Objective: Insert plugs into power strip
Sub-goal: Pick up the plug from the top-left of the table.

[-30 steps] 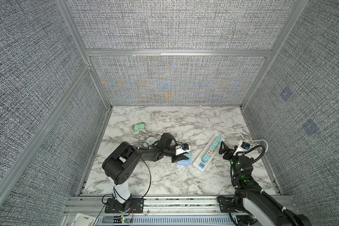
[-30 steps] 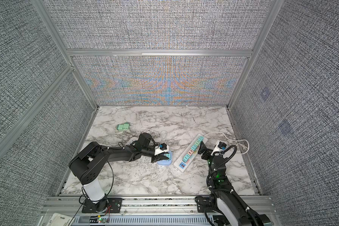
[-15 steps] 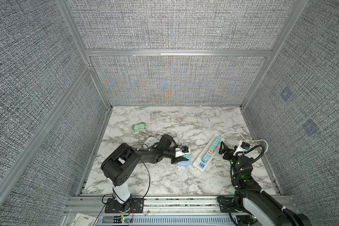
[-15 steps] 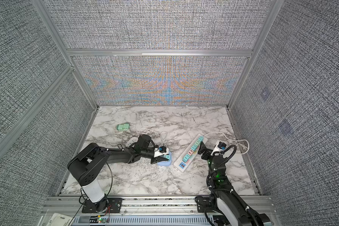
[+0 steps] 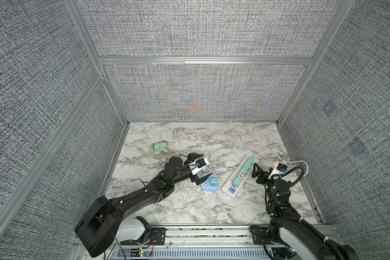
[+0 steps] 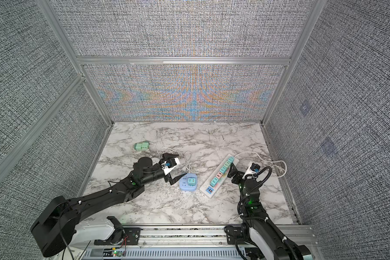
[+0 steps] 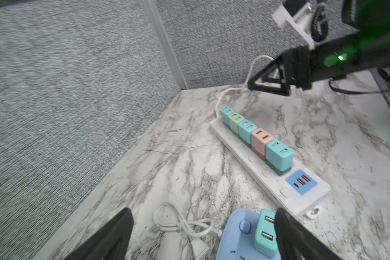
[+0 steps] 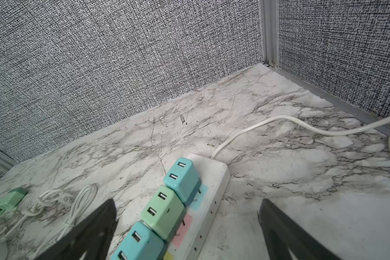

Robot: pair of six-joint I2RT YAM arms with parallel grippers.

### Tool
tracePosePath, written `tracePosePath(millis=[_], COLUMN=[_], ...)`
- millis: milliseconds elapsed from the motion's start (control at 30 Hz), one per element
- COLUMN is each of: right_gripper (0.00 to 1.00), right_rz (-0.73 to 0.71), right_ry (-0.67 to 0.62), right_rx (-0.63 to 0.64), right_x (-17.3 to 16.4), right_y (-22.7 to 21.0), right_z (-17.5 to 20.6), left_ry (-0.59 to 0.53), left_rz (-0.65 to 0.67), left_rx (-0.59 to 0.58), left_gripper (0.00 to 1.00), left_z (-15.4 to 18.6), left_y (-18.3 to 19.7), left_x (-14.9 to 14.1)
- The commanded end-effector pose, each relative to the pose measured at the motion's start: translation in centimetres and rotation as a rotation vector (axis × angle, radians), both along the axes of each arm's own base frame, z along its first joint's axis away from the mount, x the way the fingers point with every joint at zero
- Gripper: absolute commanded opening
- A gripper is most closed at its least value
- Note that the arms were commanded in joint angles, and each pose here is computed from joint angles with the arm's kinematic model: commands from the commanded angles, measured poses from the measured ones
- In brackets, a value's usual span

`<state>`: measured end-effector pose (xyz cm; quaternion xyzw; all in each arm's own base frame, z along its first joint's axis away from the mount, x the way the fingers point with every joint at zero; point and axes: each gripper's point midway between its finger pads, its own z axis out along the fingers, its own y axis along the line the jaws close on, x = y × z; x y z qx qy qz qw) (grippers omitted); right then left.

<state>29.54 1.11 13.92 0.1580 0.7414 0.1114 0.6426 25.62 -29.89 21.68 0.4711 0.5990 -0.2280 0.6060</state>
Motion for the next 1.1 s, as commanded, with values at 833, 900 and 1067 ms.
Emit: tracePosePath(millis=[833,900,1067], right_gripper=[0.99,0.98,0.93], right_rz=[0.483,0.540,0.660], right_ry=[0.015,0.047,0.131], right_rx=[-0.077,-0.099,-0.158], right_x=[2.5,3.4,5.6], right_y=[17.9,21.0,28.4], right_z=[11.2,11.3,11.8], left_ry=[-0.031,-0.060,0.120], left_rz=[1.136,1.194,1.287], left_rx=[-0.581,-0.603,-0.510], left_gripper=[0.99,0.99,0.99], left_z=[11.7,11.8,9.5], left_y=[21.1,22.5,24.2], left_x=[3.4,2.9,5.9])
